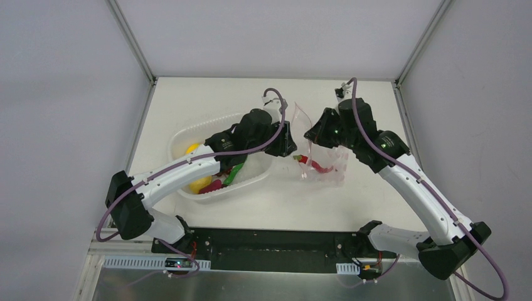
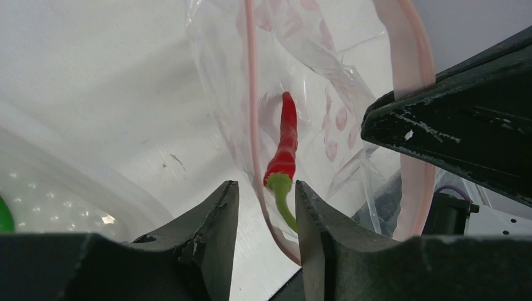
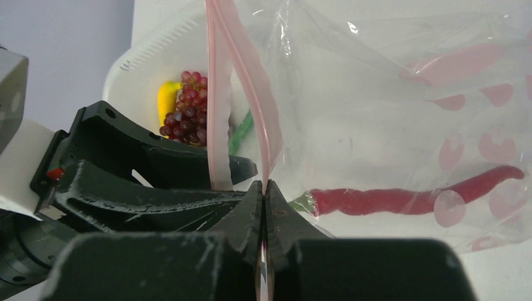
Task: Place the food in the zip-top bag and seal the zipper
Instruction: Place the fake vegetable in the zipper food storage bag.
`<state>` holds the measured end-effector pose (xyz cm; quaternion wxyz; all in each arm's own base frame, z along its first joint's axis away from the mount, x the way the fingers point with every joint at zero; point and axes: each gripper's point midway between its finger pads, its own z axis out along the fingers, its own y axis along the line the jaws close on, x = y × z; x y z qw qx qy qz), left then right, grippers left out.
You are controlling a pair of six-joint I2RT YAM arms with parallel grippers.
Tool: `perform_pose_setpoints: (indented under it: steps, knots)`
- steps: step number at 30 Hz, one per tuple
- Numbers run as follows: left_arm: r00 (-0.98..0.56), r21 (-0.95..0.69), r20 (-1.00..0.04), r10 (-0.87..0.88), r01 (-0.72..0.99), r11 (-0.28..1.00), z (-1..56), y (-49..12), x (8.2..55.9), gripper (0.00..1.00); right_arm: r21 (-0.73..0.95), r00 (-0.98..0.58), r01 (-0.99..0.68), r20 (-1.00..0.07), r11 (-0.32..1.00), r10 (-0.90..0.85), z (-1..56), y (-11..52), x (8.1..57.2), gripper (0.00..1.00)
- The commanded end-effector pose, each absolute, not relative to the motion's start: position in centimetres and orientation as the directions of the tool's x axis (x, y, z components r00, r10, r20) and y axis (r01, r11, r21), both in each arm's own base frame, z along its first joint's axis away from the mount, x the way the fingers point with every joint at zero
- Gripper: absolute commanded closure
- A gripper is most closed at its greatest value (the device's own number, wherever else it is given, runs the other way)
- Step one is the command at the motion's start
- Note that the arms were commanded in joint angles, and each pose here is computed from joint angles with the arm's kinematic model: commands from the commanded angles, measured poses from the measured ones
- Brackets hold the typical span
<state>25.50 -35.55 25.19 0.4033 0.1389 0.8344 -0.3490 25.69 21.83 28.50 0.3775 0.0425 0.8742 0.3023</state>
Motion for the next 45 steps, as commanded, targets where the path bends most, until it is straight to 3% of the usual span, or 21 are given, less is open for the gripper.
perform_pose_setpoints:
  steps: [1, 5, 9, 19, 24, 26, 27, 33, 39, 45]
  knots:
    - [-0.646, -0.496, -0.761, -0.063, 0.517, 0.698, 26.3, -36.2, 25.4, 0.71, 0.462, -0.726, -0.149, -0.652, 0.874, 0.221, 28.0, 20.4, 25.1, 1.0]
    - [-0.635, -0.439, -0.77, -0.06, 0.46, 0.772, 25.2, -34.2, 26.1, 0.9, 0.321, -0.751, -0.101, -0.645, 0.942, 0.139, 26.7, 17.9, 24.7, 1.0]
    - [-0.623, -0.399, -0.779, -0.068, 0.41, 0.82, 24.5, -32.7, 26.6, 1.0, 0.211, -0.802, -0.094, -0.595, 0.973, 0.051, 25.9, 16.2, 23.0, 1.0]
    - [-0.63, -0.379, -0.772, -0.084, 0.351, 0.856, 23.2, -32.2, 27.4, 1.0, 0.164, -0.785, -0.07, -0.617, 0.984, 0.047, 28.1, 15.0, 22.0, 1.0]
    - [-0.646, -0.384, -0.76, -0.074, 0.354, 0.853, 22.5, -32.3, 27.1, 1.0, 0.387, -0.731, -0.126, -0.658, 0.913, 0.179, 29.2, 18.9, 23.2, 1.0]
    - [-0.638, -0.391, -0.765, -0.082, 0.361, 0.847, 22.6, -32.2, 27.0, 0.83, 0.464, -0.708, -0.165, -0.67, 0.87, 0.223, 30.0, 20.5, 23.7, 1.0]
    - [-0.631, -0.395, -0.771, -0.084, 0.371, 0.84, 22.9, -32.1, 26.9, 0.67, 0.479, -0.713, -0.173, -0.664, 0.86, 0.226, 30.0, 21.0, 23.8, 1.0]
    - [-0.598, -0.381, -0.801, -0.036, 0.463, 0.8, 24.4, -31.0, 26.1, 0.26, 0.501, -0.735, -0.149, -0.633, 0.852, 0.244, 27.9, 22.2, 24.7, 1.0]
    - [-0.577, -0.35, -0.816, -0.017, 0.47, 0.81, 24.8, -27.2, 25.0, 0.01, 0.525, -0.75, -0.154, -0.613, 0.837, 0.247, 26.8, 23.2, 24.9, 1.0]
    - [-0.561, -0.263, -0.828, -0.015, 0.364, 0.894, 24.1, -22.4, 25.6, 0.01, 0.521, -0.756, -0.176, -0.615, 0.835, 0.224, 26.7, 23.6, 24.9, 1.0]
